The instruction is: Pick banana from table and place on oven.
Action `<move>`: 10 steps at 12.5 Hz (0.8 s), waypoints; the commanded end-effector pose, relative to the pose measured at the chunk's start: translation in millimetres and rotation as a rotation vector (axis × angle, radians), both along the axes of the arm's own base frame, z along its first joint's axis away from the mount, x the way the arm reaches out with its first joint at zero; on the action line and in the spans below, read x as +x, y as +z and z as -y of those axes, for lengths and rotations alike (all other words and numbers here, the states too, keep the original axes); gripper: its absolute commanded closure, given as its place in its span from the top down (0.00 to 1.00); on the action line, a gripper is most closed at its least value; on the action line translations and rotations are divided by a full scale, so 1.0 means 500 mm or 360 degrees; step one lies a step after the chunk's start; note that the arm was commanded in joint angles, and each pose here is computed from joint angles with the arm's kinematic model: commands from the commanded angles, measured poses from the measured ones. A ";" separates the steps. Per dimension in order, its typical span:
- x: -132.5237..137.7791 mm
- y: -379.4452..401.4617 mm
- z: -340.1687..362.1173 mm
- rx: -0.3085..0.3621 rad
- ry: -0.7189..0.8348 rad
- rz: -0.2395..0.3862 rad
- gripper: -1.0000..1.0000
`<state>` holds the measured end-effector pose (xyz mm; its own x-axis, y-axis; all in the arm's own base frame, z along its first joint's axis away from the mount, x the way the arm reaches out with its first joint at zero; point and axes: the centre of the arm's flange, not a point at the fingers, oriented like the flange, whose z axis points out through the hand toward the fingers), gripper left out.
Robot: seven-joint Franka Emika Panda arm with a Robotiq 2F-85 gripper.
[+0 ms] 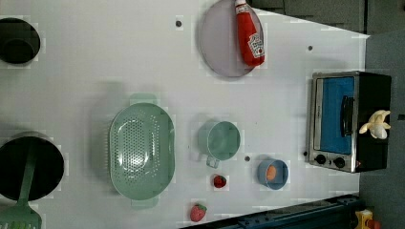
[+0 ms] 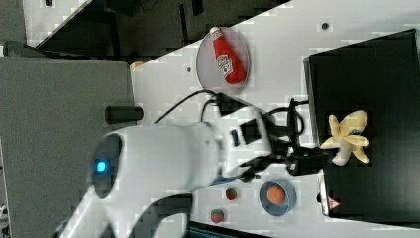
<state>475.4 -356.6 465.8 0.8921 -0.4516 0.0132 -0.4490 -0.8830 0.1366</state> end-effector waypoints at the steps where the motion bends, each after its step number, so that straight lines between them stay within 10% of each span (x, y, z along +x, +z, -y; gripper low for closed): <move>1: 0.036 0.198 -0.120 0.0081 0.0033 0.0176 1.00; 10: 0.073 0.303 -0.557 0.0143 -0.0671 0.0138 1.00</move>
